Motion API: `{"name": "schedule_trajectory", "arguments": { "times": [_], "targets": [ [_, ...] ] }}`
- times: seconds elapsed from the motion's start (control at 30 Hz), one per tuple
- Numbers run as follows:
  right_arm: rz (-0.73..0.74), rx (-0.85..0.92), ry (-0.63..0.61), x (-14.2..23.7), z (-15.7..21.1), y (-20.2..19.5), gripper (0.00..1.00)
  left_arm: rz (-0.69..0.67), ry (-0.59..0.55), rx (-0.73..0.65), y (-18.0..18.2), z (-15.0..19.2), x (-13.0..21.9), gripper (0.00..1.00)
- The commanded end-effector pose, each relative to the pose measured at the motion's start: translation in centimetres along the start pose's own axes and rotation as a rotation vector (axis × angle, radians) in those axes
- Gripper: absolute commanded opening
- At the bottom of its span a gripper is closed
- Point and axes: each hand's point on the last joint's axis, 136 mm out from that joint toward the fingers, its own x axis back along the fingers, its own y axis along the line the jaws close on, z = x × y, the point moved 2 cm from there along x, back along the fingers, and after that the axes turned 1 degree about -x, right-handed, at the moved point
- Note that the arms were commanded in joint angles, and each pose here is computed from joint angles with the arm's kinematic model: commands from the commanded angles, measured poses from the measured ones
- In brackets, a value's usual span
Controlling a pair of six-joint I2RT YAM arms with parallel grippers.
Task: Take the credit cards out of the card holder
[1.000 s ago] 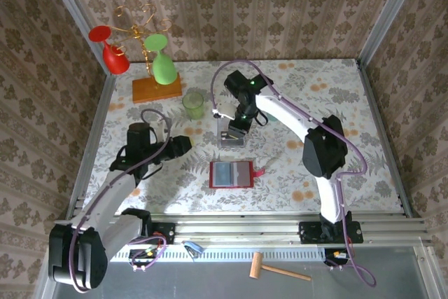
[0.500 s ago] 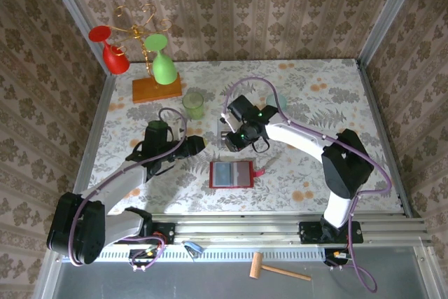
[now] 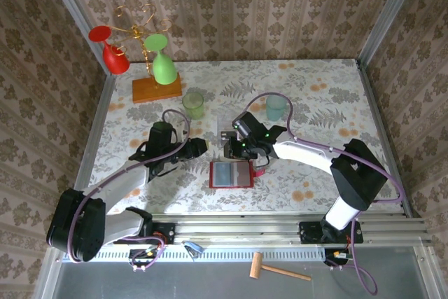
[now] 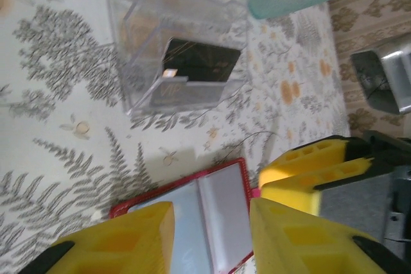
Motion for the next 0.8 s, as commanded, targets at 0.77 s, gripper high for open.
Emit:
{"name": "schedule_trajectory", "arguments": {
  "times": [0.77],
  "targets": [
    [0.003, -0.104, 0.097, -1.3, 2.7, -1.4, 0.25, -0.171, 0.249, 0.178, 3.1, 8.2, -2.9, 0.19]
  ]
}}
